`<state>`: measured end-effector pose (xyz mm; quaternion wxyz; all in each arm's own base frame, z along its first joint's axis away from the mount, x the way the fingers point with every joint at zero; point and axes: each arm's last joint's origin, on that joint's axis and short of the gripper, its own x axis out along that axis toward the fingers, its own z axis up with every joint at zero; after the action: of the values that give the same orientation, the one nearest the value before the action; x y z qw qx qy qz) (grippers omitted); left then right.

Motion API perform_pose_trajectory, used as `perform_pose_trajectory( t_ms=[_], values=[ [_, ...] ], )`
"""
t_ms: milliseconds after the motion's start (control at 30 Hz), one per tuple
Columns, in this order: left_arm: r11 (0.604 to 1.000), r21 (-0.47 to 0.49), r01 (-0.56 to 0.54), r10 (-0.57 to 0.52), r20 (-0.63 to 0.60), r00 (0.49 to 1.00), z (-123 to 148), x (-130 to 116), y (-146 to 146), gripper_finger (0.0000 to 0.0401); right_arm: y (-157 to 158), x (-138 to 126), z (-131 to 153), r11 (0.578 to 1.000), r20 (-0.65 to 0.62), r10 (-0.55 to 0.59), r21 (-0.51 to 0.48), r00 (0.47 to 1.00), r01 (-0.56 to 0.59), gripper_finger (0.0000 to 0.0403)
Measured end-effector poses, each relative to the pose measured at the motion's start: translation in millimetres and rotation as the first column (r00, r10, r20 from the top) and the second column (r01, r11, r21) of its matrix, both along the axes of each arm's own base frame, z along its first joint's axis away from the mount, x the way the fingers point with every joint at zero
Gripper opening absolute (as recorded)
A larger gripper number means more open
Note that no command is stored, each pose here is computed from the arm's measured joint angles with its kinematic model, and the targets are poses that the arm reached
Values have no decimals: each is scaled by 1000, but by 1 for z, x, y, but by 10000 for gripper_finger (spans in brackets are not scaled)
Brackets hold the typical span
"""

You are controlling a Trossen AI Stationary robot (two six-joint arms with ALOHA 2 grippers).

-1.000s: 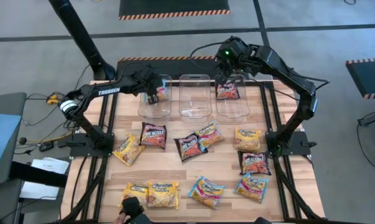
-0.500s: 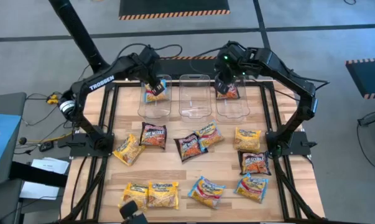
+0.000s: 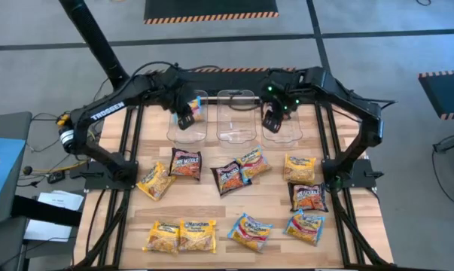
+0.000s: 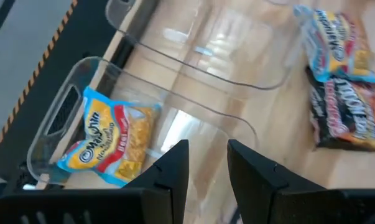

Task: Sort Maruchan noodles
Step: Put the yellow noodle pack into the middle transparent bin

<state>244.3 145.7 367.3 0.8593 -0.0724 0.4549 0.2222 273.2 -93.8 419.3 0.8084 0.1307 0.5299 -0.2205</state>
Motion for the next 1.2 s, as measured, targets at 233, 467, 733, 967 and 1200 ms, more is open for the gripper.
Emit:
perform_pose_trajectory(
  t_ms=[233,467,733,967,1200],
  values=[
    [997,-52,51,-52,-11,999,11,-12,-33,98,34,5,-2,989,3,-12,148,1000,11,220],
    [989,-67,135,-135,13,991,22,-19,-67,98,76,11,-3,973,4,-35,227,999,33,219],
    [972,-95,213,-208,60,976,32,-28,-103,98,122,19,1,956,99,52,284,994,-79,219],
    [949,-98,298,-289,103,952,41,-39,-129,98,156,34,13,923,329,146,293,933,-249,219],
    [932,-133,338,-321,131,938,43,-42,-149,98,181,59,15,904,506,212,224,836,-365,219]
  ],
)
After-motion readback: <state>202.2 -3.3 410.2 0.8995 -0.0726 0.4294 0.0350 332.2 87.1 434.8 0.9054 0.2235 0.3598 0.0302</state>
